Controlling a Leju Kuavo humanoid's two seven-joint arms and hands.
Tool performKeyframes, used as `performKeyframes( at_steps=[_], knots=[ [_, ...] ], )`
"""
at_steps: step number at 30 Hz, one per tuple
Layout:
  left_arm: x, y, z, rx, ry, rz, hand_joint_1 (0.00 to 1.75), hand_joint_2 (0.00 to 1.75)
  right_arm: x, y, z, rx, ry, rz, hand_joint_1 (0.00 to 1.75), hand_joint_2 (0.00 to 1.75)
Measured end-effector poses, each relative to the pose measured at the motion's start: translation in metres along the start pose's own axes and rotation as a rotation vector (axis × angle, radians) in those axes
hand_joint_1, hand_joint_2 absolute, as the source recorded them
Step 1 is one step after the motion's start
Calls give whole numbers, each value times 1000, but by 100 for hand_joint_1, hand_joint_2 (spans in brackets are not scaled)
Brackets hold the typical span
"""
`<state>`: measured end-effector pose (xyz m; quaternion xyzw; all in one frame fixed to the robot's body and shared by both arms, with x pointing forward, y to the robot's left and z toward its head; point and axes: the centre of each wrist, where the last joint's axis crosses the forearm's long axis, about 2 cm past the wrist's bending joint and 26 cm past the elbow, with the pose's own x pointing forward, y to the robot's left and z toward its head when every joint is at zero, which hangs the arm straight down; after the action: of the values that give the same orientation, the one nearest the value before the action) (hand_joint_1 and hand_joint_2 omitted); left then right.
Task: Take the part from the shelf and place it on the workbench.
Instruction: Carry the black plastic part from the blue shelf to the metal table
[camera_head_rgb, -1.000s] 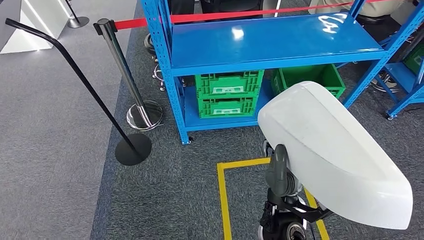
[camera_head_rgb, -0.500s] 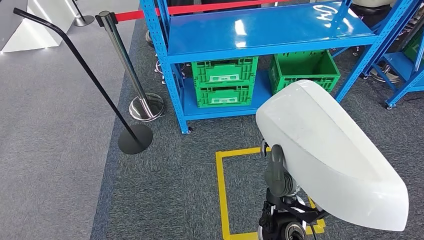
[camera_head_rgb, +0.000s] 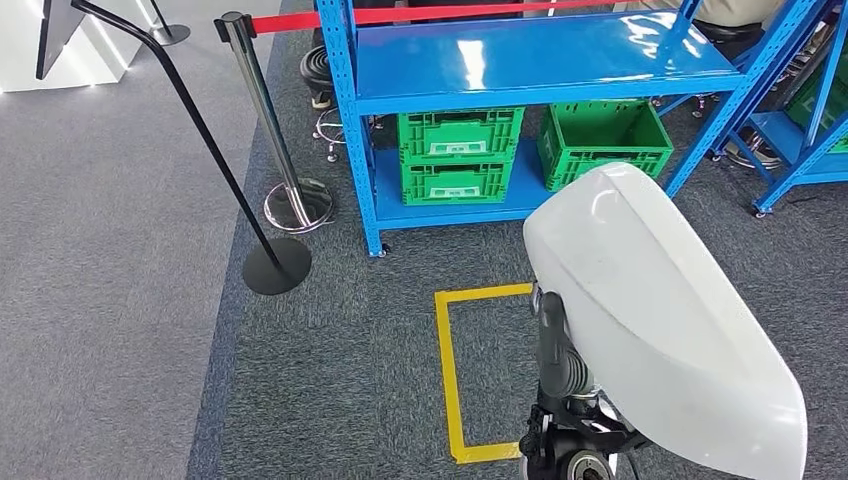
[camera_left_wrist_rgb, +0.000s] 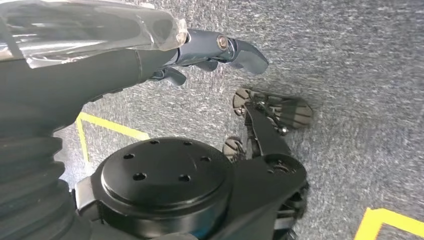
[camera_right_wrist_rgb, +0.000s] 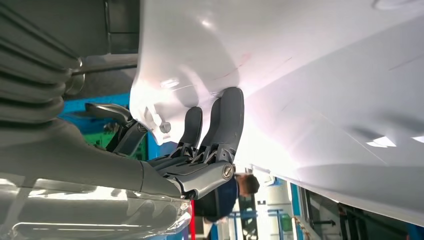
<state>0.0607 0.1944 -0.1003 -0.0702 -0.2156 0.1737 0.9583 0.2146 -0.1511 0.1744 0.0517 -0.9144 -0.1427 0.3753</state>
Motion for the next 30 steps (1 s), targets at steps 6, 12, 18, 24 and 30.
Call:
performKeyframes(
  at_steps=[6, 12, 18, 24, 30],
  knots=[
    [-1, -1, 0, -4, -3, -3, 0, 175, 2, 1, 1, -8, -12, 36, 175, 0],
    [-1, -1, 0, -4, -5, -9, 0, 175, 2, 3, 1, -14, -15, 61, 175, 0],
    [-2, 0, 1, -3, -5, -16, 0, 175, 1, 4, 1, -17, -21, 86, 175, 0],
    [-1, 2, 0, 0, -9, -23, 0, 175, 2, 5, 1, -22, -30, 106, 175, 0],
    [-2, 2, 1, -2, -8, -25, 0, 175, 1, 2, 3, -14, -27, 119, 175, 0]
  ],
)
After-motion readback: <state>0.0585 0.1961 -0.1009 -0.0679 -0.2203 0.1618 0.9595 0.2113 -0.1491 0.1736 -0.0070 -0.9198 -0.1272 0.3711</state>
